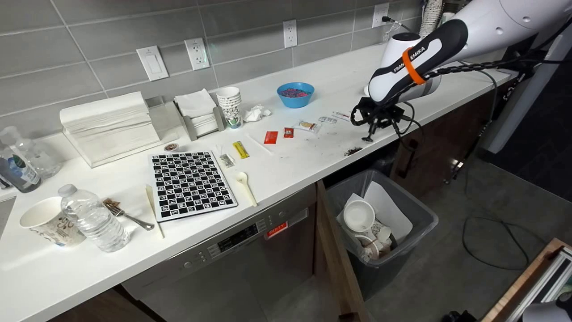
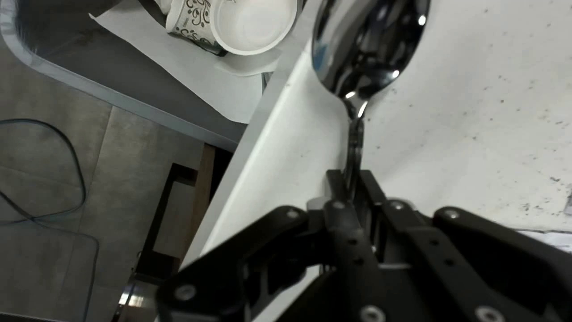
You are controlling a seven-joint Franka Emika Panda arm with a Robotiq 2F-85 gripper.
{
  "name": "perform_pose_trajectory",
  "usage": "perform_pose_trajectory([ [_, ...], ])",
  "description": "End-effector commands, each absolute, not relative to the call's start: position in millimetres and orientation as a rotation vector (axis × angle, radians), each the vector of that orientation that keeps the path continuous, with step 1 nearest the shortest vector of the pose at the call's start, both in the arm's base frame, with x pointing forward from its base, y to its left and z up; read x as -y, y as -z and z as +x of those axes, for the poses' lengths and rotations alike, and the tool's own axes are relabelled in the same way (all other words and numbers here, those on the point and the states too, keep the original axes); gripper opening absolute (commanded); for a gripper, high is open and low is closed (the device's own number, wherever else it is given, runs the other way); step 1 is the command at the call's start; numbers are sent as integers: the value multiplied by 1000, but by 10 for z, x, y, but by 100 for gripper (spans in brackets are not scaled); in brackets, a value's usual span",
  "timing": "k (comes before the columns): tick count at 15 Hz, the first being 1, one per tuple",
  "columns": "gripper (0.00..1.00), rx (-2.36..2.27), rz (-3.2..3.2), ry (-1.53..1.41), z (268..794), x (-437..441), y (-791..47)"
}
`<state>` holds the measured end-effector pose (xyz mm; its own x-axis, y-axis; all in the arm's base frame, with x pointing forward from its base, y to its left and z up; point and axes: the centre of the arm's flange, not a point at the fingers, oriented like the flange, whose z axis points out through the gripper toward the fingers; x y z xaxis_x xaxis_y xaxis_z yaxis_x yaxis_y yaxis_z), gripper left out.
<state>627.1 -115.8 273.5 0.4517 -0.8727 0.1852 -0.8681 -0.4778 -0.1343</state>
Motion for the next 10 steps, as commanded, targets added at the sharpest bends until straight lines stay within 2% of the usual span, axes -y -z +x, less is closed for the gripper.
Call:
perform_pose_trajectory([
  [1,3,-1672,-2610,379,6371,1211,-2631],
  [2,3,-1675,-2605,385,6392,1216,-2635],
  [3,33,-1686,-2597,397,6419,1220,-2648],
  [6,50,-1703,-2573,425,6435,1189,-2721],
  [10,81,-1763,-2552,434,6368,1049,-3002],
])
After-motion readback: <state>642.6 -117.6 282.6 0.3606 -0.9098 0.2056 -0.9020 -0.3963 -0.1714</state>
